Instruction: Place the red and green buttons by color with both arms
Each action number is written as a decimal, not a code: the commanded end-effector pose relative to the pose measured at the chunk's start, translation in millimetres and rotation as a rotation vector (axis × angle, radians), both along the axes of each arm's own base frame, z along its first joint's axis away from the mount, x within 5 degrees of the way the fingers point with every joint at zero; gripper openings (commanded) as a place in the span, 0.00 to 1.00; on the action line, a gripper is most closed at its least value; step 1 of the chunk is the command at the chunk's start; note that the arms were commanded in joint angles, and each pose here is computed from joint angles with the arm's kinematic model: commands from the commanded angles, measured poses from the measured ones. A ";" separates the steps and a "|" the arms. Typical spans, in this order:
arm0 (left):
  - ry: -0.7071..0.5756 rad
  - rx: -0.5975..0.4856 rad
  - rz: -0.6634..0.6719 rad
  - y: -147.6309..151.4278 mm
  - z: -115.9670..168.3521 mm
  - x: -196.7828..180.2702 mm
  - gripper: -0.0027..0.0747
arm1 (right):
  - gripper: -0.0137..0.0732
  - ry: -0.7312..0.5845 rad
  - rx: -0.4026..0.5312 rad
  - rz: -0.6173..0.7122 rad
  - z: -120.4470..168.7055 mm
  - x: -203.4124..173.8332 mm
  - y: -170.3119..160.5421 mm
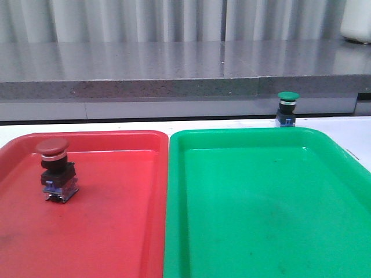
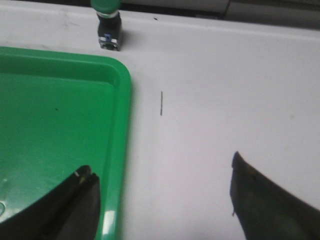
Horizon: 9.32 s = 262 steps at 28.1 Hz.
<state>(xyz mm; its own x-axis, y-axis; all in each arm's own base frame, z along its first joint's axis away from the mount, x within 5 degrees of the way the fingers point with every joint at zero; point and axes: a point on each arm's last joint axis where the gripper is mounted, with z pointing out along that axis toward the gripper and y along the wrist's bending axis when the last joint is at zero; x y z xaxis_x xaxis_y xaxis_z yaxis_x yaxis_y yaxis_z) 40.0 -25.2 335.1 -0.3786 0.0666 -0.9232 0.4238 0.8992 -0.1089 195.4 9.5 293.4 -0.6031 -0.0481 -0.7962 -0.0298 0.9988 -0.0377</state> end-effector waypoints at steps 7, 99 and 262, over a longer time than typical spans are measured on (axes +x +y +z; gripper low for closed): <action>-0.067 -0.055 -0.003 -1.3 13.4 1.3 0.74 | 0.80 -0.100 -0.002 0.091 28.0 57.9 22.8; -0.067 -0.055 -0.003 -1.3 13.4 1.3 0.74 | 0.52 0.039 0.048 0.318 37.2 119.0 105.0; -0.494 -0.088 0.469 25.1 -94.7 10.0 0.01 | 0.03 -0.106 0.151 0.408 58.7 -114.7 33.2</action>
